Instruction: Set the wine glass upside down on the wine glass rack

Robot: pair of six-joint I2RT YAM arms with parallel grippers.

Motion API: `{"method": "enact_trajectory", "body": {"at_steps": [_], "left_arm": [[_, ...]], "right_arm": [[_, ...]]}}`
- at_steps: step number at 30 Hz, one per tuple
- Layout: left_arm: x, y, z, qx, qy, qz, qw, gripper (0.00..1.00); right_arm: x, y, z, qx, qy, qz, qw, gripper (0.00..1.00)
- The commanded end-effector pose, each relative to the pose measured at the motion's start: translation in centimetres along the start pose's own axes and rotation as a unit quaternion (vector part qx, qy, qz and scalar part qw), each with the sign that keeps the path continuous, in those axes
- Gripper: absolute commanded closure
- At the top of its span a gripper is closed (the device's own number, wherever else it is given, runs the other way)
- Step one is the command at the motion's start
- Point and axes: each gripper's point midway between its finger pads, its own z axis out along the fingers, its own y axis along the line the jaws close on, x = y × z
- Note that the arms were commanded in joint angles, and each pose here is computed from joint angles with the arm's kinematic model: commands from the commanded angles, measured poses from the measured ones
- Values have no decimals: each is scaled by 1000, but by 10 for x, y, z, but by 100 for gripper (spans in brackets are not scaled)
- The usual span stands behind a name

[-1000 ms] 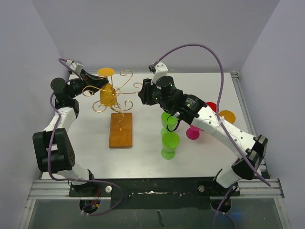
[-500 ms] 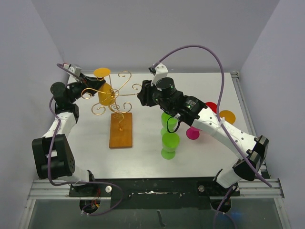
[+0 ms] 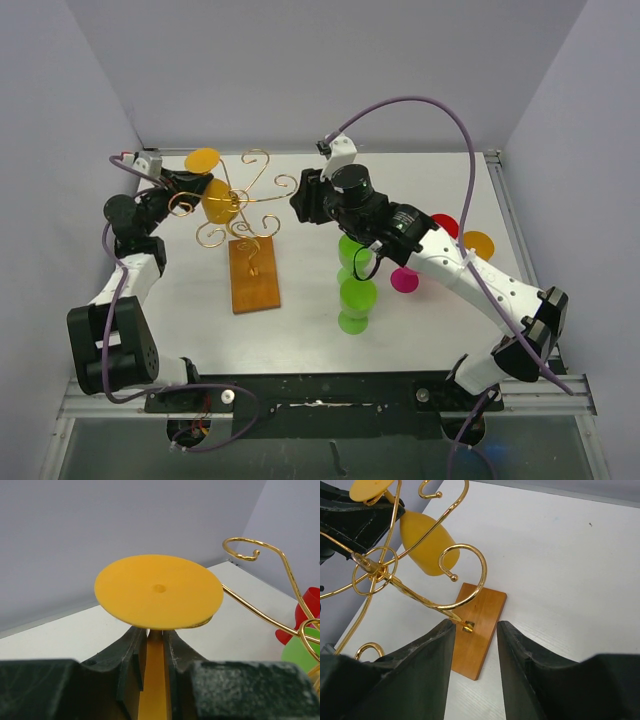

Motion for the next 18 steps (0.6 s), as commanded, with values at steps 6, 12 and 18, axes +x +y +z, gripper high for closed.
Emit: {"method": "enact_trajectory", "body": {"at_steps": [6, 12, 18], "left_arm": [[-33, -11, -11, -15, -56, 42, 997, 60], [-34, -8, -15, -41, -48, 31, 998, 44], [-32, -3, -27, -89, -49, 29, 994, 40]], "right_arm": [[-40, 8, -25, -18, -67, 20, 997, 58], [-45, 7, -33, -22, -79, 26, 996, 55], [-48, 2, -38, -16, -85, 27, 996, 53]]}}
